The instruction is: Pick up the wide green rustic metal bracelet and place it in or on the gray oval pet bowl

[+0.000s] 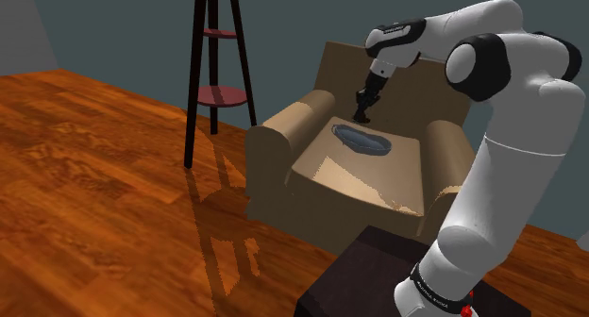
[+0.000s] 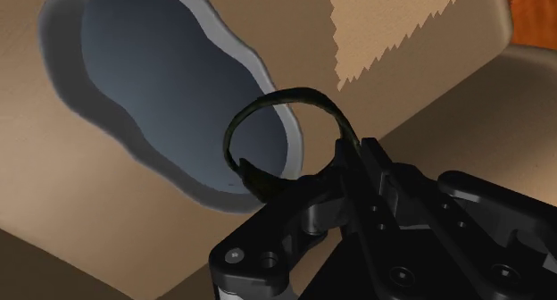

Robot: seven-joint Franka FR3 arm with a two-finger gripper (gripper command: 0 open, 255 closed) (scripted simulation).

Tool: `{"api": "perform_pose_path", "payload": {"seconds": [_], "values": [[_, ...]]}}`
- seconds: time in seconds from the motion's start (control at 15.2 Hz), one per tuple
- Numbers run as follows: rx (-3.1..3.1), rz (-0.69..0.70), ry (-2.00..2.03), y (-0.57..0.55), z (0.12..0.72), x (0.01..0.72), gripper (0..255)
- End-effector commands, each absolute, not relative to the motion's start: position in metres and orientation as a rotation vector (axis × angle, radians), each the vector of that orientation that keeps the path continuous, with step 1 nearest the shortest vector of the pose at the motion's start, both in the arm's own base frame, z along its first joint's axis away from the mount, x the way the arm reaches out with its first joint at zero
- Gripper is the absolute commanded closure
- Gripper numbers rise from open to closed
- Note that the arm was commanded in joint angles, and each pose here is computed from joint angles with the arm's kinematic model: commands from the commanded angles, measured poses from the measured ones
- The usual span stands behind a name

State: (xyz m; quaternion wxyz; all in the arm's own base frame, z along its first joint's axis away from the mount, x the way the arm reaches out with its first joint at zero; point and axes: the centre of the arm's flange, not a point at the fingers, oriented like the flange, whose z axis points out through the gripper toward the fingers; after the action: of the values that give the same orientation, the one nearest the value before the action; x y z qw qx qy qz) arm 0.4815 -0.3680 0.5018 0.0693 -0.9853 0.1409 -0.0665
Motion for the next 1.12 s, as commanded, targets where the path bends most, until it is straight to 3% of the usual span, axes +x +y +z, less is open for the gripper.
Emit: {"api": "perform_pose_path", "payload": {"seconds": [0.0,0.26,1.06], "values": [[-2.966,-0.2,0.42,-0.394,0.505,0.488,255],[-2.966,-0.2,0.42,-0.443,0.511,0.501,255],[-2.966,-0.2,0.42,-0.443,0.448,0.501,255]]}}
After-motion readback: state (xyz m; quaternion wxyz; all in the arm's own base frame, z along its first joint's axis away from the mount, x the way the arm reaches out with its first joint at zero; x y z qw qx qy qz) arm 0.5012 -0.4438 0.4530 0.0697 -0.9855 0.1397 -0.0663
